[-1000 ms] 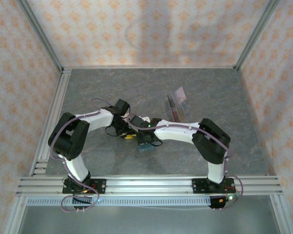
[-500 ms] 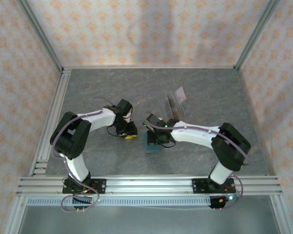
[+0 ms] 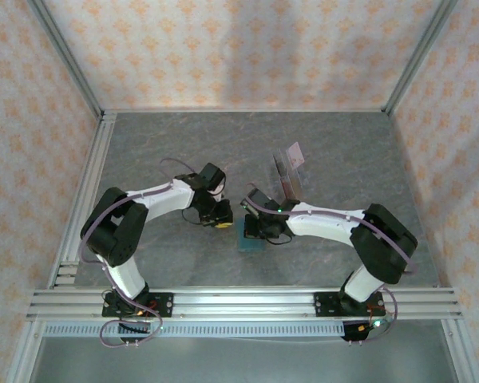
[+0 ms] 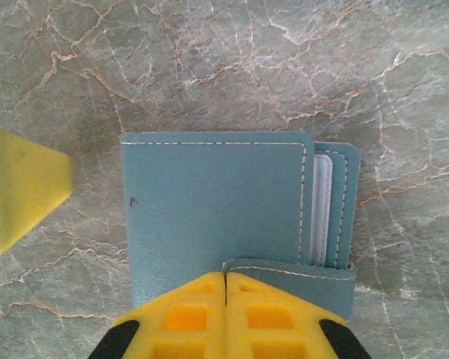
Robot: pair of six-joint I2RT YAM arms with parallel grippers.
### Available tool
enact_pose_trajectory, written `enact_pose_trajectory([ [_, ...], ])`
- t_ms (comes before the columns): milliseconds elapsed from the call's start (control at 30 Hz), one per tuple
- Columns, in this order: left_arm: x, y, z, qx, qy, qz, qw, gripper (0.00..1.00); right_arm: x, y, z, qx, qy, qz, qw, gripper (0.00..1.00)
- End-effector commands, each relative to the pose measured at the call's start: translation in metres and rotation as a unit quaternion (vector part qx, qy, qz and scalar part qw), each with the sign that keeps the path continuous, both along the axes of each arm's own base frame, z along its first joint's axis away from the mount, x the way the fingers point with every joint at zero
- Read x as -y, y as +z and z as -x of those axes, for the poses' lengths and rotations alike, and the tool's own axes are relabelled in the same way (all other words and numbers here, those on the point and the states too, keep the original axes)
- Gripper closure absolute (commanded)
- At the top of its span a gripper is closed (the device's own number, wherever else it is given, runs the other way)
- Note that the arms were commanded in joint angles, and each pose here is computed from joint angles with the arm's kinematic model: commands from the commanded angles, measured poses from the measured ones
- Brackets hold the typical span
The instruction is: Put the credit cards into the card holder
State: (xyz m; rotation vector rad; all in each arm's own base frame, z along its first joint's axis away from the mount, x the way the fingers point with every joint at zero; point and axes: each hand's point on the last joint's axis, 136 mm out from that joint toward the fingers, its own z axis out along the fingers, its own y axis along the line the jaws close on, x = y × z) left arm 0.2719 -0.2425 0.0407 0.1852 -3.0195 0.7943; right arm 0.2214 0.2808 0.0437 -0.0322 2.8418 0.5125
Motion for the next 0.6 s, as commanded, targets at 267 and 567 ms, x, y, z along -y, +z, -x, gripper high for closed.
enact_pose_trajectory([
  [267,0.038,0.018,-0.016,0.0,0.038,0.061,0.997,1.0,0.008,-0.012,0.002,-0.014,-0.02,-0.005,1.0,1.0],
  [567,0.042,-0.019,-0.004,-0.031,0.035,0.049,0.998,1.0,0.013,-0.01,0.004,-0.014,-0.021,-0.003,1.0,1.0],
])
